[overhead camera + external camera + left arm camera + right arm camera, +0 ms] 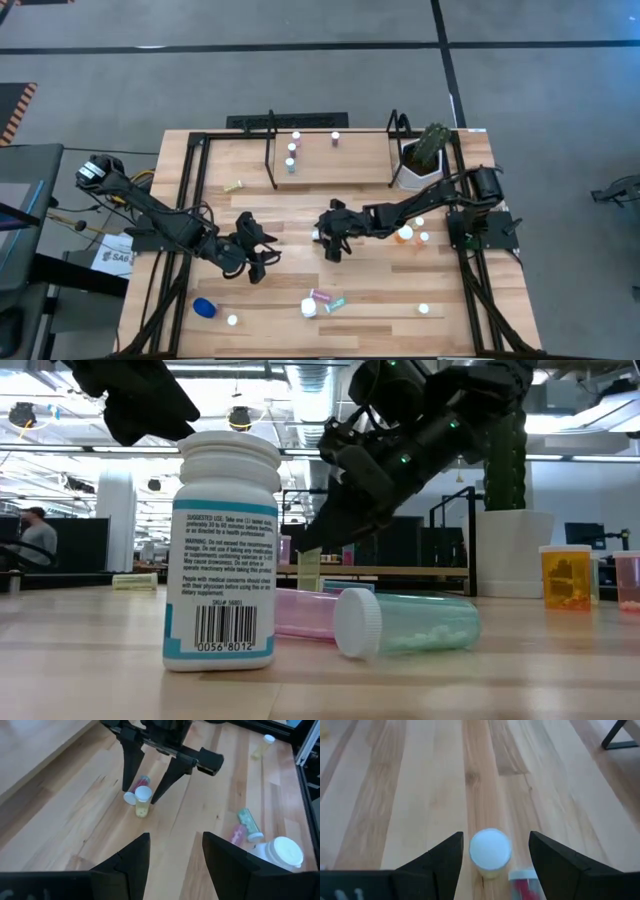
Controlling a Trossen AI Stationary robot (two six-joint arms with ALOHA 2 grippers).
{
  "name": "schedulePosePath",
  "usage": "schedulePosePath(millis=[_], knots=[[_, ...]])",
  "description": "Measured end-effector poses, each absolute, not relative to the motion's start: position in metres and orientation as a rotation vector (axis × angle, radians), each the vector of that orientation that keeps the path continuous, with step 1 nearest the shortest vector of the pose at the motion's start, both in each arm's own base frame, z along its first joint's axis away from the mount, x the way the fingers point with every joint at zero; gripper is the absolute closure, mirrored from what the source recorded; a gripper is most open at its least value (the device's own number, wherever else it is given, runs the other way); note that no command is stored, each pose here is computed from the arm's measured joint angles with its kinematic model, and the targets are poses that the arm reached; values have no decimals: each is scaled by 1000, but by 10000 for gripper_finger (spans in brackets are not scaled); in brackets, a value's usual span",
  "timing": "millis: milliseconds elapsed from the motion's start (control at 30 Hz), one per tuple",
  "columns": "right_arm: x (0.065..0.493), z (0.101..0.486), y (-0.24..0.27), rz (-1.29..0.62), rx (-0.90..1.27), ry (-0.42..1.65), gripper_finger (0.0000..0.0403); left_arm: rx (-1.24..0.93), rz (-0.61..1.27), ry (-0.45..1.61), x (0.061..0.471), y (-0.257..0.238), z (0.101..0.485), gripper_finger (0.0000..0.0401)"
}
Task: Pick and place medicine bottles onto shelf by color
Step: Put the yellow pill bottle on the shelf
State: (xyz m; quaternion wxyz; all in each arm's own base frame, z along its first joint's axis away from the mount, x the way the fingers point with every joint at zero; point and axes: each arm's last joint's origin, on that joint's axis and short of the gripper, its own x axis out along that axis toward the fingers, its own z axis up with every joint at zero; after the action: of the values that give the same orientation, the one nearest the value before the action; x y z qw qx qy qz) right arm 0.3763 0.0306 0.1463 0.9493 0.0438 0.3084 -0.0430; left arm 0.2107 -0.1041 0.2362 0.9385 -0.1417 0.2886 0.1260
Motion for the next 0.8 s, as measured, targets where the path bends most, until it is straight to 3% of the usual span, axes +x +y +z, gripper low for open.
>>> schedulePosePath(millis=[233,633,800], knots=[[376,146,31,-84,93,637,168,-284,266,589,210,-104,236,233],[376,146,30,-59,103,637,292,-283,265,589,210,-104,236,233],[376,147,29,-62,105,637,289,-281,266,589,210,-104,236,233]])
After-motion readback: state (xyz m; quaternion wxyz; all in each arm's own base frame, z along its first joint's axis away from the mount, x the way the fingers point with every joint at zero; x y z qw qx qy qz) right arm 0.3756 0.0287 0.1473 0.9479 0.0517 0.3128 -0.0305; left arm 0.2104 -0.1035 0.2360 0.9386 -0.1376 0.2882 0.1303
